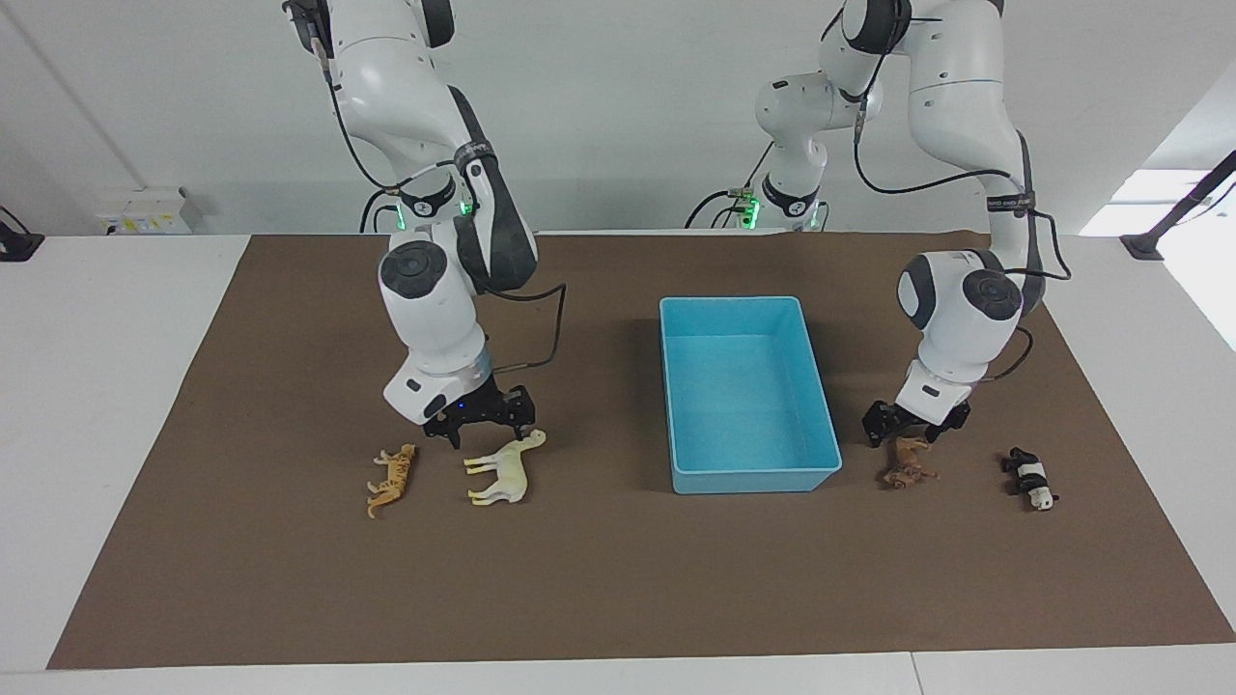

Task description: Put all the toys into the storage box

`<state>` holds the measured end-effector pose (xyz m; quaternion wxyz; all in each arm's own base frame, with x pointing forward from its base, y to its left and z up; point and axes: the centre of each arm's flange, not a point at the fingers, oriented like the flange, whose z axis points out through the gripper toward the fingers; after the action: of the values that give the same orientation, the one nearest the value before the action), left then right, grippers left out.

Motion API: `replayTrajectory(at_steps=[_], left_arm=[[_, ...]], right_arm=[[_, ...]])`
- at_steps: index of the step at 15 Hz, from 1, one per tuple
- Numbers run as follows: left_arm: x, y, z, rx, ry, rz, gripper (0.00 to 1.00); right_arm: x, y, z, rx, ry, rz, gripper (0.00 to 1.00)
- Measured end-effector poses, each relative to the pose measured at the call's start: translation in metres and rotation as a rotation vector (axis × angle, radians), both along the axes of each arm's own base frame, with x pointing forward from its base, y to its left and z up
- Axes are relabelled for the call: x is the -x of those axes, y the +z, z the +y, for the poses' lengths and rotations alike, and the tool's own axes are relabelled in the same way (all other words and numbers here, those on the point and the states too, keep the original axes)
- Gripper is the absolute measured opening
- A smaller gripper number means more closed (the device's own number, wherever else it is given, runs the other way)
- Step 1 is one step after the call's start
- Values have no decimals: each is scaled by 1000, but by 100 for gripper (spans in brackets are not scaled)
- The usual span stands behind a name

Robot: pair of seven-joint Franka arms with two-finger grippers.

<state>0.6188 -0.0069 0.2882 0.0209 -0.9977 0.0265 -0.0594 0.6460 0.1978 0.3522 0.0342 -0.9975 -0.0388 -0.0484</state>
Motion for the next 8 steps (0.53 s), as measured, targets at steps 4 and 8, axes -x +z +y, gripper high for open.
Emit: replayTrajectory(at_steps=[4,8], left_arm=[[0,0,0,-1,-3,-6,100],[-1,1,-2,0,-5,-13,75]], right_arm=[[-6,-20,-5,33,10,-15,100],[-9,-30,-5,53,23,-24,100]])
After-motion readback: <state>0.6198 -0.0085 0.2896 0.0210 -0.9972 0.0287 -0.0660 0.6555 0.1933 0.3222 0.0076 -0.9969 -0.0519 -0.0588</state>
